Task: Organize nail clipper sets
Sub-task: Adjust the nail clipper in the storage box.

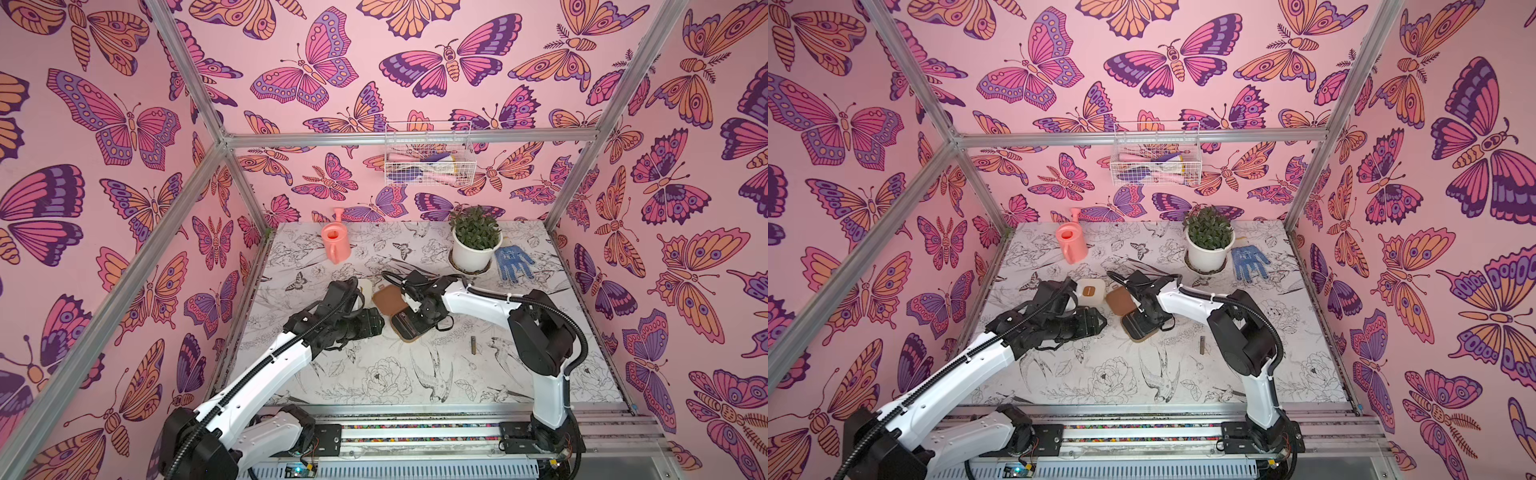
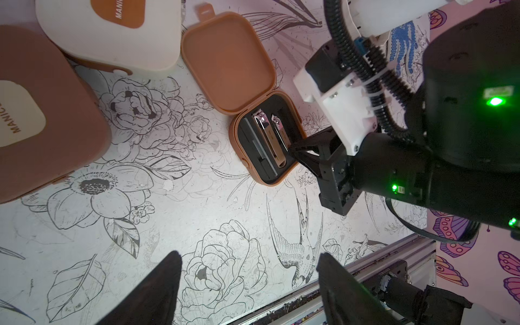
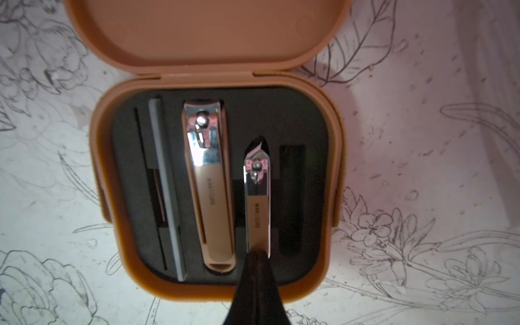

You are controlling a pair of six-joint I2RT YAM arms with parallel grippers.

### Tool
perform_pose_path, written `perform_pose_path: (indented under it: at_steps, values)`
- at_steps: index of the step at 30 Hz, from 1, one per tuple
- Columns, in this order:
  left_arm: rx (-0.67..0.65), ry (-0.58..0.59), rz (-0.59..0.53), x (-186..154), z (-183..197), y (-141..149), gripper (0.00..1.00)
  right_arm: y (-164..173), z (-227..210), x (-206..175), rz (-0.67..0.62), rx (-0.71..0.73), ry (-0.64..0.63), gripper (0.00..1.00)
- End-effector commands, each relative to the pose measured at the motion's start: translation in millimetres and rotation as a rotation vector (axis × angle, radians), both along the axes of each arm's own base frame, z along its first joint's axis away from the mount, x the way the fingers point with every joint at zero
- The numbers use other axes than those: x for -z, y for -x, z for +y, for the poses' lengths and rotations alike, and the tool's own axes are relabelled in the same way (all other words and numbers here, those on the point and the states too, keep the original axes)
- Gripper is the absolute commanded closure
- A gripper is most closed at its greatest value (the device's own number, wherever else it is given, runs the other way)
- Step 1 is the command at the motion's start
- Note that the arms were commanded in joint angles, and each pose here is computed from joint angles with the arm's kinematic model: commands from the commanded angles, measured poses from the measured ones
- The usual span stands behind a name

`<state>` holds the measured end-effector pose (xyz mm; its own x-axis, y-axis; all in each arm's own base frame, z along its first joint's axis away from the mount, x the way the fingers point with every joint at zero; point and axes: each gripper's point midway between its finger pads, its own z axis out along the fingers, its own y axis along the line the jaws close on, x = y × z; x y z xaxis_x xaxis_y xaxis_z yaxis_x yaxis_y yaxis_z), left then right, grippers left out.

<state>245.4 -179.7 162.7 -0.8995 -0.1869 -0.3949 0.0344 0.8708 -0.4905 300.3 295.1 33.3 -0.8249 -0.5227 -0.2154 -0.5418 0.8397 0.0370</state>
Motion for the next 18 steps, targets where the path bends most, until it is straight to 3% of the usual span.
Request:
perform_pose_path:
  at_steps: [1,18]
  values:
    - [0.01,-0.005,0.012,6,1,3,0.22,1,-2,15,0.022,0.014,0.018,1.0]
    - [0.01,0.0,0.007,4,1,4,0.22,13,-16,61,0.066,0.06,0.083,1.0]
